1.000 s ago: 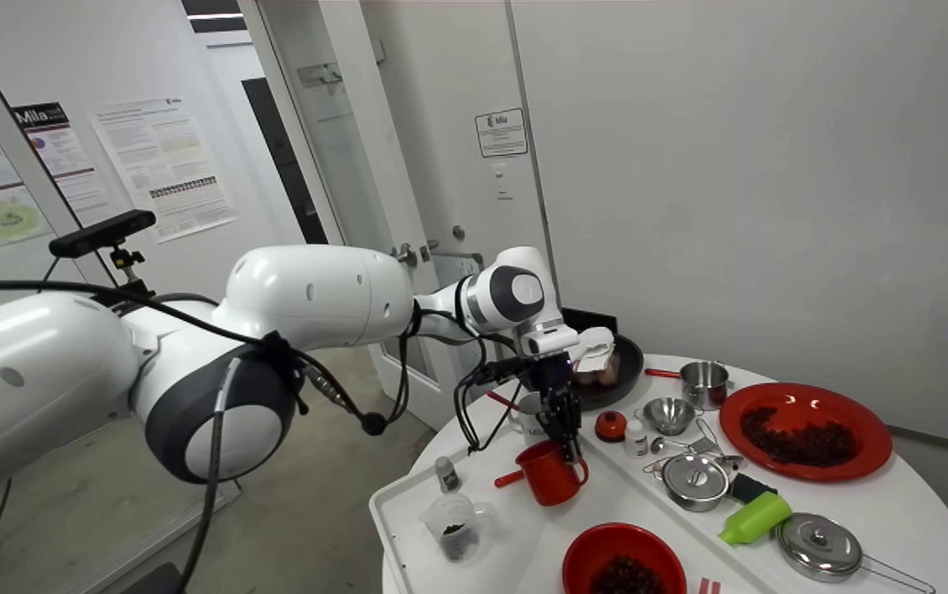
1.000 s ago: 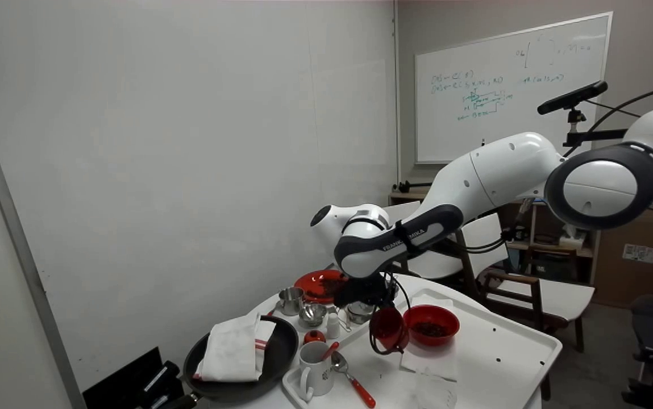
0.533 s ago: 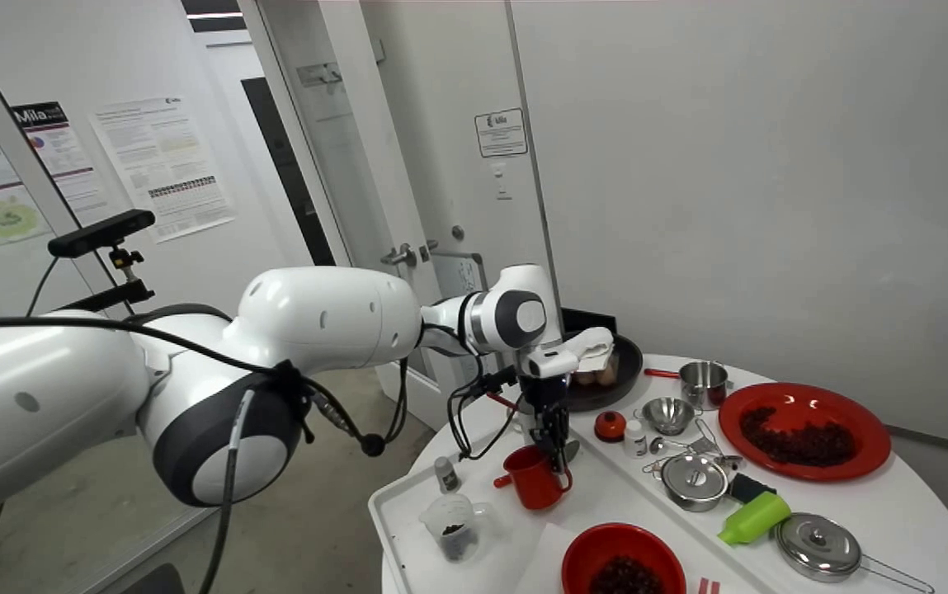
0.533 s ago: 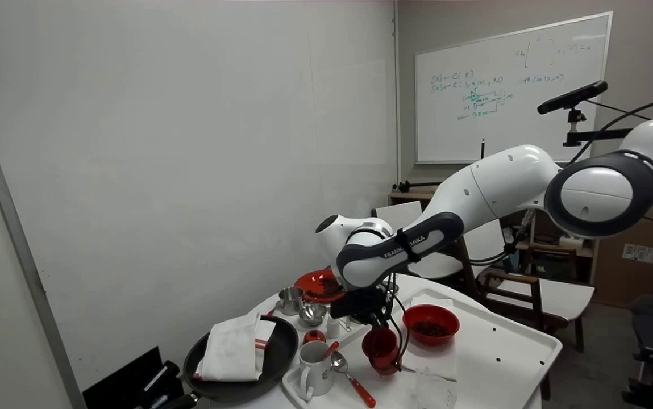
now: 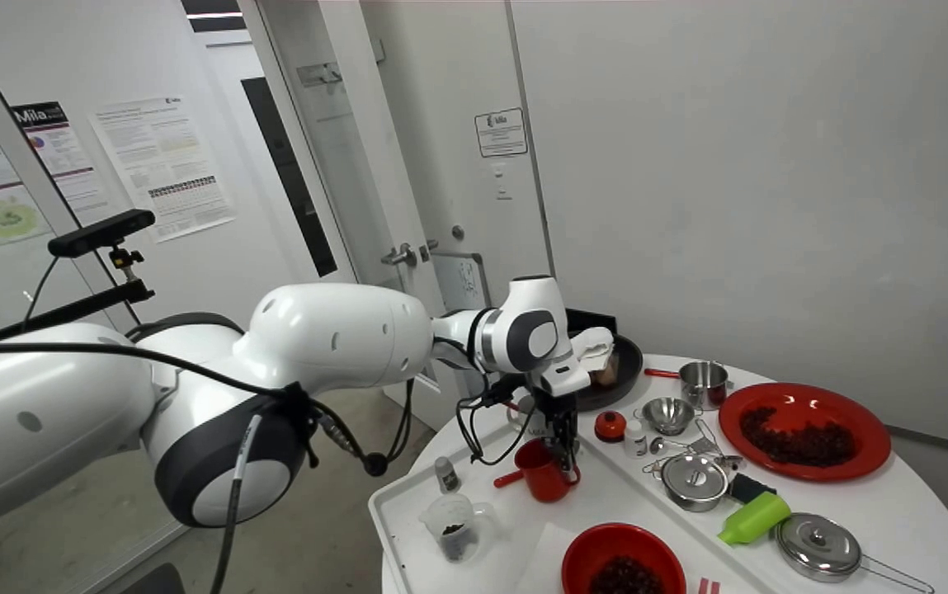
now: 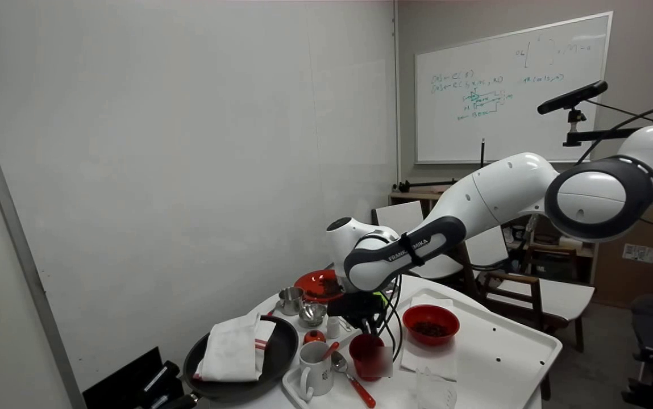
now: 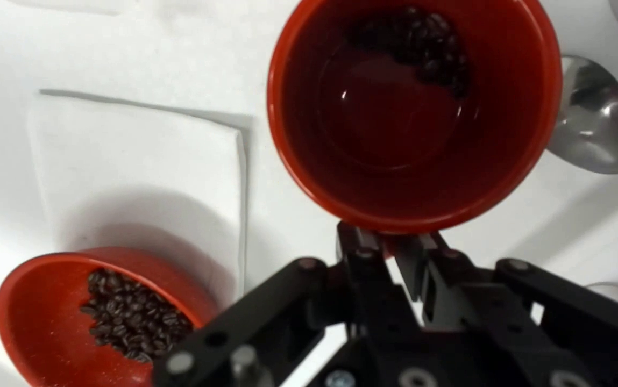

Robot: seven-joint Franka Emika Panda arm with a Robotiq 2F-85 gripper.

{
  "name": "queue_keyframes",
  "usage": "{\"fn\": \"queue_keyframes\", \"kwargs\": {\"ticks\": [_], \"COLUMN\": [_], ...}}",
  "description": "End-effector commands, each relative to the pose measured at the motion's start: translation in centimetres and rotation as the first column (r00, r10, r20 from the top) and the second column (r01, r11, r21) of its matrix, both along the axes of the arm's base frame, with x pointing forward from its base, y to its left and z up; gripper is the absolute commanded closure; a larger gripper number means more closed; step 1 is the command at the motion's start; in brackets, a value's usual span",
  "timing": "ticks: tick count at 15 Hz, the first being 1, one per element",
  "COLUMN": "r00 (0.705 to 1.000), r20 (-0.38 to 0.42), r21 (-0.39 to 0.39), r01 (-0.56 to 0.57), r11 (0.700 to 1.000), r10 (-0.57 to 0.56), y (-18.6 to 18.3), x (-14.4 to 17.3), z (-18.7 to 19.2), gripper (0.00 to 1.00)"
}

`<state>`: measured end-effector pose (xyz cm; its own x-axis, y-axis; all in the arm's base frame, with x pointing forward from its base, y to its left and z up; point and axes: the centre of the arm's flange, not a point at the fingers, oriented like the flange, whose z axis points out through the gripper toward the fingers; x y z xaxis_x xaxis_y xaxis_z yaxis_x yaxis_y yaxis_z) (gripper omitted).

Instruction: Pour some of the contents from the jug into the red bowl, pour the contents in the red cup into the red bowl then pour some of the contents from the jug into the red bowl

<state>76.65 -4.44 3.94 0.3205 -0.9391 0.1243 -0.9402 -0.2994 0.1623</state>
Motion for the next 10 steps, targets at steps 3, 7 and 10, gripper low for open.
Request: {"fn": "queue_keyframes", "kwargs": {"ticks": [3, 7, 10], "r00": [1.0, 1.0, 1.0], "r20": [0.025, 0.013, -0.005], "r21": [0.084, 0.106, 0.123], "r01": [0.006, 0.016, 0.019], "r11": [0.996, 0.994, 0.992], "r10": [-0.008, -0.017, -0.019], "y": [-0.8, -1.5, -1.9], "x": [1.7, 1.3, 0.2], "z": [-1.1, -1.1, 0.2], "gripper": [0.46, 0.16, 0.0]}}
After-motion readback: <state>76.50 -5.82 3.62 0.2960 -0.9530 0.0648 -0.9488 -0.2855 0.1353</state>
